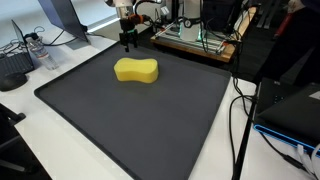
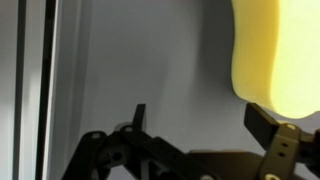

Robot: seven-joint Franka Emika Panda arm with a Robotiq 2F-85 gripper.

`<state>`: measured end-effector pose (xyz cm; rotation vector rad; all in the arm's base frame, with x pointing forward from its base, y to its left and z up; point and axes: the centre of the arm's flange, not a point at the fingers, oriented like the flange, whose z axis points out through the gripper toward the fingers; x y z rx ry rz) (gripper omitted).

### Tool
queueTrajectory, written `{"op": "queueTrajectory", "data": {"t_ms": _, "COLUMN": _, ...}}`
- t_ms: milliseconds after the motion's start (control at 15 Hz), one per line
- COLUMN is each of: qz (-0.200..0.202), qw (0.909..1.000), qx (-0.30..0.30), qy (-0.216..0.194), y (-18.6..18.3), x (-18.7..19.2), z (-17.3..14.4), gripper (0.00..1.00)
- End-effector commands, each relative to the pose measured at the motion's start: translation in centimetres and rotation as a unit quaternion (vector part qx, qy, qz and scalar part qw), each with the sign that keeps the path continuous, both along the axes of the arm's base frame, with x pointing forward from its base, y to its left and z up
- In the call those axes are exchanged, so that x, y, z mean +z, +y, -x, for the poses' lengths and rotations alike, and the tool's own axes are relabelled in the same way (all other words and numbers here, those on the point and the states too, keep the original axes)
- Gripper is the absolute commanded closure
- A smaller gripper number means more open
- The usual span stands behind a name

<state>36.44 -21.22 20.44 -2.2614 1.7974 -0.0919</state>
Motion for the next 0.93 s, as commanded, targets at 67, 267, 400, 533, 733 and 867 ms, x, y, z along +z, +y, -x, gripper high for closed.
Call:
{"op": "queueTrajectory", "data": {"t_ms": 67, "qz": -0.058, "qw": 0.9965, "qx": 0.011, "qy": -0.06, "y": 3.8, "x": 5.8, "z": -5.7, "gripper": 0.0}}
{"op": "queueTrajectory", "data": {"t_ms": 267, "qz": -0.06, "qw": 0.9944, "qx": 0.028, "qy": -0.082, "y": 6.6, "x": 8.3, "z": -7.3, "gripper": 0.0}}
{"op": "queueTrajectory", "data": {"t_ms": 400, "qz": -0.055, "qw": 0.9938, "qx": 0.038, "qy": -0.089, "y": 8.7, "x": 9.4, "z": -8.1, "gripper": 0.0}}
{"op": "queueTrajectory", "data": {"t_ms": 533, "qz": -0.051, "qw": 0.9945, "qx": 0.04, "qy": -0.082, "y": 10.3, "x": 9.6, "z": -8.0, "gripper": 0.0}}
{"op": "queueTrajectory", "data": {"t_ms": 733, "qz": -0.048, "qw": 0.9949, "qx": 0.046, "qy": -0.076, "y": 12.3, "x": 9.2, "z": -7.0, "gripper": 0.0}}
{"op": "queueTrajectory", "data": {"t_ms": 867, "qz": -0.029, "qw": 0.9958, "qx": 0.05, "qy": -0.071, "y": 13.7, "x": 8.9, "z": -6.1, "gripper": 0.0}}
